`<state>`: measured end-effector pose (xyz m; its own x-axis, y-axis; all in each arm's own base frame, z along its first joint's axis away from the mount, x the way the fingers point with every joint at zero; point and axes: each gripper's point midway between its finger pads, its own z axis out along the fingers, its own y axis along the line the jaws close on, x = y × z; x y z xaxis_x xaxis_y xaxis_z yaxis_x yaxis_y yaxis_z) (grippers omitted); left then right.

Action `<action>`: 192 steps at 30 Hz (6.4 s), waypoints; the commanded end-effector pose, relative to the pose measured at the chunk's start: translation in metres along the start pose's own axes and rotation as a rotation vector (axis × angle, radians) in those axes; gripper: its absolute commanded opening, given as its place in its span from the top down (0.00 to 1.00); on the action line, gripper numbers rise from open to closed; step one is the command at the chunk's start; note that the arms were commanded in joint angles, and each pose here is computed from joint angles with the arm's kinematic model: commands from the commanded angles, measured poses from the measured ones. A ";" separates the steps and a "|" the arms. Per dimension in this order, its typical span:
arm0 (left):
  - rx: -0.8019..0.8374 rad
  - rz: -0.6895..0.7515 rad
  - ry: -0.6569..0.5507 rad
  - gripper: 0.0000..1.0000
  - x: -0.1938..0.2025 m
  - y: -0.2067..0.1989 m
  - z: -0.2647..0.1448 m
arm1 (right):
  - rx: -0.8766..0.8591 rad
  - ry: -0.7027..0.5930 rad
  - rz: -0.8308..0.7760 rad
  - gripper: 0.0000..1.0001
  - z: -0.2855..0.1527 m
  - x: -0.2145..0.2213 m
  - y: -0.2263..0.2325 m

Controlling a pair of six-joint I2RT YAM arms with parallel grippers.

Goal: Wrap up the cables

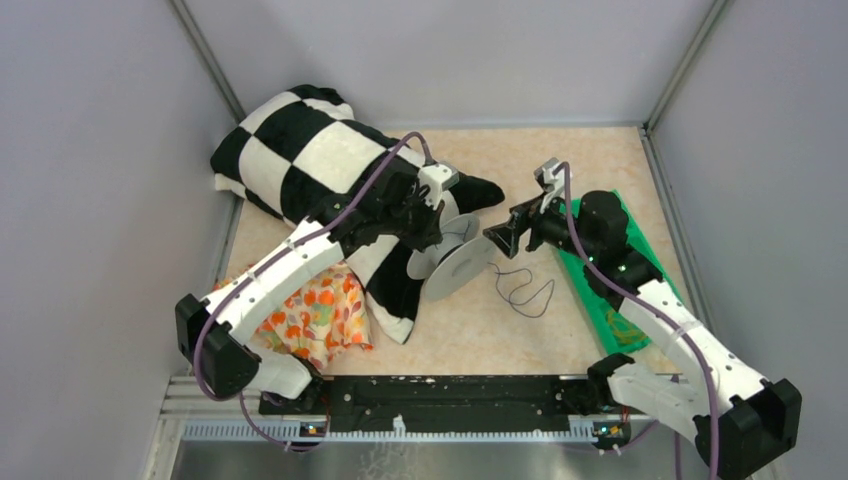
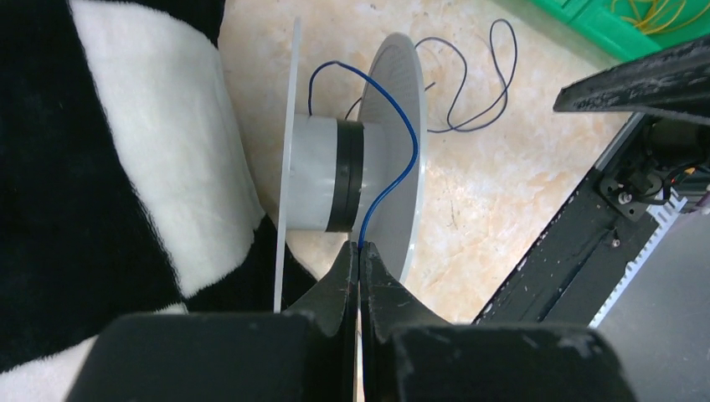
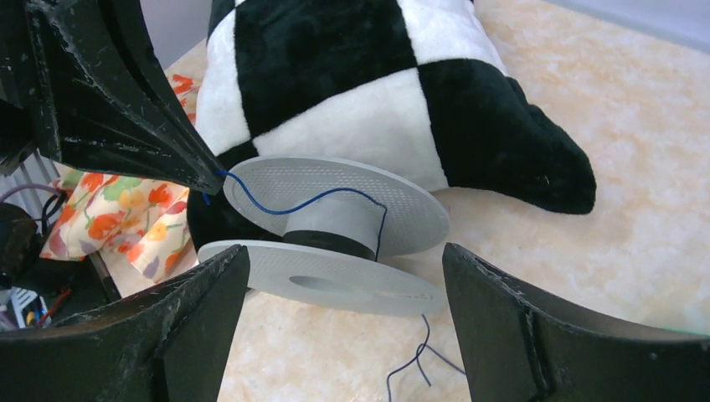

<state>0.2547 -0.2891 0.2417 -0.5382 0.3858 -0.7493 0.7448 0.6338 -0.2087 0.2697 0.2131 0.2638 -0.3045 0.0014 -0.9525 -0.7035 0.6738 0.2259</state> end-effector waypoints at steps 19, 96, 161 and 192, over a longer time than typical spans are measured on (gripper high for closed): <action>-0.043 0.065 -0.101 1.00 0.000 0.008 -0.017 | -0.217 -0.121 -0.246 0.32 0.036 -0.027 0.047; 0.062 -0.089 -0.089 1.00 -0.010 -0.005 -0.025 | -0.073 -0.082 -0.649 1.00 0.088 0.005 0.056; -0.073 -0.266 -0.108 0.04 0.009 0.040 -0.016 | -0.013 0.012 -1.320 1.00 0.099 0.005 0.022; -0.010 -0.267 -0.127 0.32 0.009 0.041 0.017 | -0.121 0.029 -1.195 1.00 0.109 0.039 0.035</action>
<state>0.2794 -0.2649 0.2093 -0.6873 0.1341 -0.7139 0.5587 0.7256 -0.4016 0.3107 0.3039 0.2109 0.5512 -0.6408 -0.5344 -0.5885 0.1555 -0.7934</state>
